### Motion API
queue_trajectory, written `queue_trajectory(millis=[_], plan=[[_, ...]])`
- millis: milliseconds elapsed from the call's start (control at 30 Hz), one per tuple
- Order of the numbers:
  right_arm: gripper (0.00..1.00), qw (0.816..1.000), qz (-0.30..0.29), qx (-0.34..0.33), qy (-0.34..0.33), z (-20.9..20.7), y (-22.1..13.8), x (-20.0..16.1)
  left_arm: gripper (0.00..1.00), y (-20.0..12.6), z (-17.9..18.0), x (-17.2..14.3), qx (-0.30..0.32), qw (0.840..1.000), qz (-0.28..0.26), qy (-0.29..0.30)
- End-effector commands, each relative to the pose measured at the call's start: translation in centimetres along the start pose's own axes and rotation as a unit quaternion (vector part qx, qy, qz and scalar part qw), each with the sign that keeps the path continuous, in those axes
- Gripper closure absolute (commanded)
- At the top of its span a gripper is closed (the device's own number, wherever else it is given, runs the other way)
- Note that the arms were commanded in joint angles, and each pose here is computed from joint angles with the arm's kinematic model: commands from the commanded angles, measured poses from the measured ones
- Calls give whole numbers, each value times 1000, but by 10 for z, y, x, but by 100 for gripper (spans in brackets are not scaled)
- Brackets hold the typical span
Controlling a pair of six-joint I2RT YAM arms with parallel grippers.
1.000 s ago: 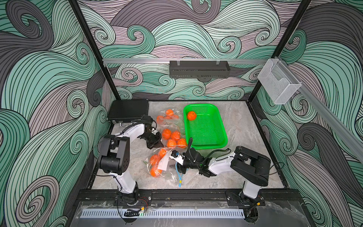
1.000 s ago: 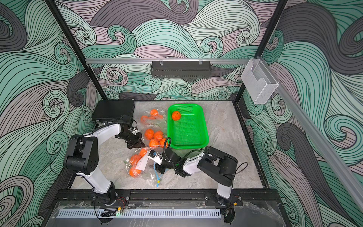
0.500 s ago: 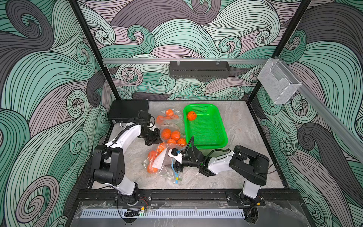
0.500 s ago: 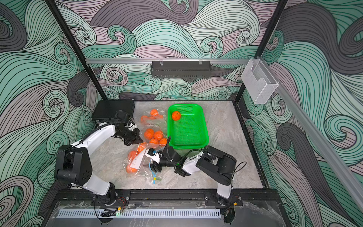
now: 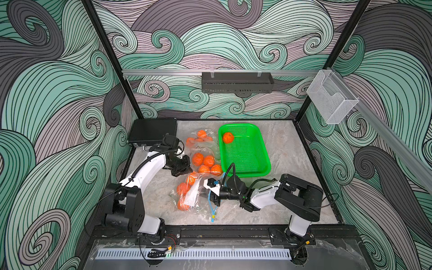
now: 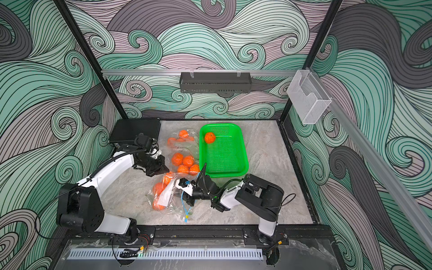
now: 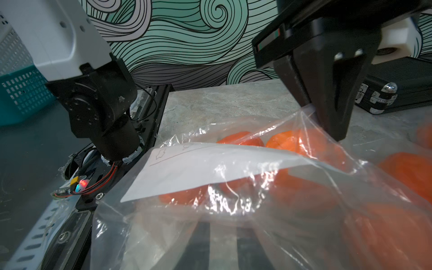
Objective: Open the zip-top bag and take out the orange
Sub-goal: Adjust the zipper food storage bag in the zipper food storage bag.
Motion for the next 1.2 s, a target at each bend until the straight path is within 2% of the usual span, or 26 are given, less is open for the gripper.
queue_trajectory(millis=[0, 100, 167, 300, 533, 633, 767, 900, 1000, 1167], plan=[[73, 998, -8, -59, 18, -18, 0, 14, 100, -16, 1, -7, 26, 999, -33, 15], [73, 998, -13, -61, 21, -19, -2, 12, 100, -17, 3, -8, 26, 999, -41, 14], [67, 997, 10, -74, 32, -23, 2, 9, 100, -13, 2, -9, 17, 999, -32, 11], [65, 995, 44, -81, 39, -31, 12, 1, 100, -5, 0, -9, -1, 1000, -11, 4], [68, 986, 124, -90, 66, -46, 24, -34, 100, -7, -16, -6, -54, 998, 10, 17], [68, 980, 154, -103, 73, -46, 19, -48, 88, -18, -23, -4, -55, 998, -3, 34], [68, 978, 160, -116, 66, -43, 8, -55, 58, -29, -24, -5, -40, 998, -12, 49], [68, 981, 148, -118, 51, -40, 0, -54, 28, -40, 2, -8, 74, 994, -71, 21], [67, 982, 138, -118, 46, -38, -4, -52, 23, -29, 20, -11, 100, 992, -82, 6], [66, 987, 124, -99, 38, -33, -7, -49, 22, -7, 26, -3, 94, 993, -65, -22]])
Point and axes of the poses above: each gripper's point midway between its finger pads, its own y axis out along the fingers, its own z axis along the line the jaws close on, x = y × z, the point moved 8 cm from there along -y, back along the fingers, and after that the axes turned 7 degrees about -y, right-handed, at the moved point
